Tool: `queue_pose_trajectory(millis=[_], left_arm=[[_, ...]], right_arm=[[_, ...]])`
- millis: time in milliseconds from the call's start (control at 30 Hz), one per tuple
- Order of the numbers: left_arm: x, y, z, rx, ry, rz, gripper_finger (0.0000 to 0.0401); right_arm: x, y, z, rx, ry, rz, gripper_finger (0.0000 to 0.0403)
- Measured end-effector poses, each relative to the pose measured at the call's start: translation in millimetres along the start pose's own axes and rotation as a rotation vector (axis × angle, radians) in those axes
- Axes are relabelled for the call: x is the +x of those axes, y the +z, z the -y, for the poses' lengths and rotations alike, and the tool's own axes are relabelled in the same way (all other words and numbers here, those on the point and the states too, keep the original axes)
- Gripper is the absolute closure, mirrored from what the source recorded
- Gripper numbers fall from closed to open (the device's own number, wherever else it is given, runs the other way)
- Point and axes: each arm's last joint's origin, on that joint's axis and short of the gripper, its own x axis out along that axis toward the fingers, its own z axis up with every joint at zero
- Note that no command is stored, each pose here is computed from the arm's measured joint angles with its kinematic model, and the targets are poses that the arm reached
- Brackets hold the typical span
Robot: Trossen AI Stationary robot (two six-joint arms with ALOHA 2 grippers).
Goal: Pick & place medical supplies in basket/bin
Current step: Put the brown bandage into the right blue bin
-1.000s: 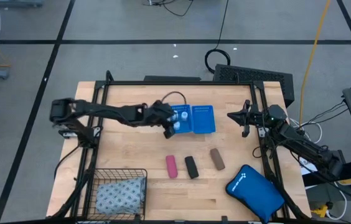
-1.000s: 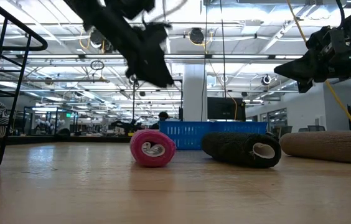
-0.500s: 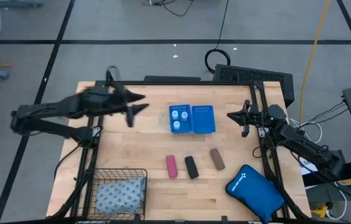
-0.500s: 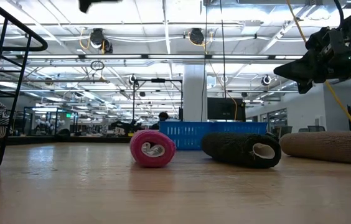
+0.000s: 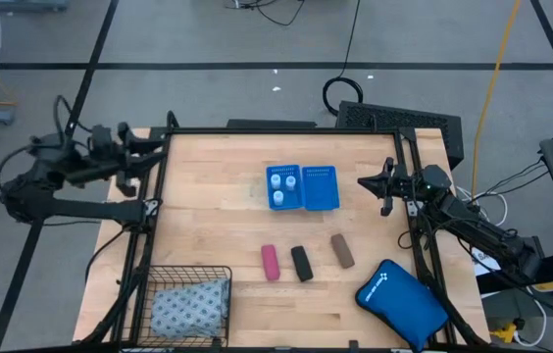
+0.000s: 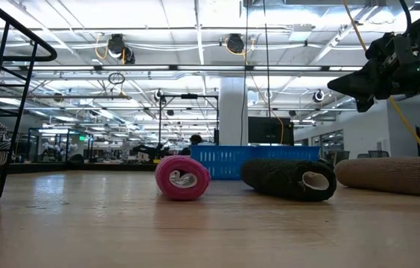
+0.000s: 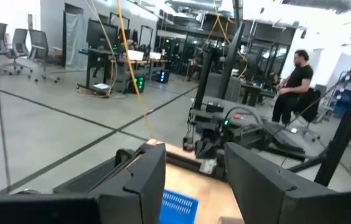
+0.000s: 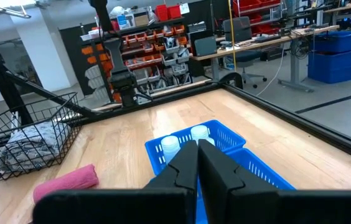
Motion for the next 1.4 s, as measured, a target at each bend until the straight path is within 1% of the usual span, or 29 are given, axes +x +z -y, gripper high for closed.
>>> queue_pose_trajectory(millis=[67, 133, 200, 267, 300, 367, 500, 567, 700, 767, 833, 867, 900, 1000, 1033, 1067, 1133, 1267, 1400], left_arm=[[-11.2, -3.7, -3.1, 0.051, 0.005, -0.025, 0.0229], [-20.8, -9.7, -6.3, 0.141, 0.011, -0.073, 0.0226], [-29.5, -20.4, -10.2, 0.198, 0.020, -0.173, 0.0222], [-36.0, -31.0, -14.1, 0.215, 0.051, -0.276, 0.0217], [-38.0, -35.7, -16.2, 0.207, 0.088, -0.322, 0.0215], [-38.7, -43.0, -20.1, 0.149, 0.192, -0.368, 0.0209], [-30.3, -57.9, -25.7, 0.020, 0.399, -0.349, 0.0199], [-23.0, -71.5, -27.6, -0.009, 0.453, -0.363, 0.0195], [-3.1, -107.6, -30.1, -0.010, 0.475, -0.414, 0.0194], [8.5, -122.4, -30.2, -0.033, 0.461, -0.380, 0.0194], [19.8, -133.3, -29.0, -0.068, 0.415, -0.317, 0.0194], [25.2, -137.6, -28.0, -0.066, 0.376, -0.282, 0.0194], [30.8, -141.7, -26.5, -0.052, 0.315, -0.245, 0.0194], [40.8, -154.0, -22.3, 0.027, 0.127, -0.180, 0.0194], [41.2, -155.4, -21.3, 0.039, 0.081, -0.170, 0.0194], [40.0, -154.8, -21.0, 0.046, 0.058, -0.163, 0.0194], [33.3, -150.2, -21.8, 0.059, 0.050, -0.133, 0.0194], [13.6, -134.6, -23.9, 0.087, 0.036, 0.018, 0.0194], [-2.9, -130.9, -26.6, 0.085, 0.023, 0.110, 0.0194]], right_arm=[[0.0, 0.1, 0.0, 0.000, 0.000, 0.000, 0.0399], [0.0, 0.1, 0.0, 0.000, 0.000, 0.000, 0.0399], [0.0, 0.0, 0.0, 0.000, 0.000, 0.000, 0.0399], [0.0, 0.1, 0.0, 0.000, 0.000, 0.000, 0.0399], [0.0, 0.1, 0.0, 0.000, 0.000, 0.000, 0.0399], [0.0, 0.2, 0.0, 0.000, 0.000, 0.001, 0.0399], [0.0, 0.2, 0.0, 0.000, 0.000, 0.001, 0.0399], [0.0, 0.1, 0.0, 0.000, 0.000, 0.001, 0.0399], [0.0, 0.1, 0.0, 0.000, 0.000, 0.001, 0.0399], [0.0, 0.0, 0.0, 0.000, 0.000, 0.000, 0.0399], [0.0, 0.2, -0.1, 0.000, 0.000, 0.001, 0.0399], [0.0, 0.2, 0.0, 0.000, 0.000, 0.001, 0.0399], [0.0, 0.1, 0.0, 0.000, 0.000, 0.001, 0.0399], [0.0, 0.2, 0.0, 0.000, 0.000, 0.001, 0.0399], [0.0, 0.2, -0.1, -0.001, 0.000, 0.001, 0.0399], [0.0, 0.1, 0.0, 0.000, 0.000, 0.000, 0.0399], [0.0, 0.2, 0.0, 0.000, 0.000, 0.001, 0.0399], [0.0, 0.1, 0.0, 0.000, 0.000, 0.000, 0.0399], [0.0, 0.1, 0.0, 0.000, 0.000, 0.000, 0.0399]])
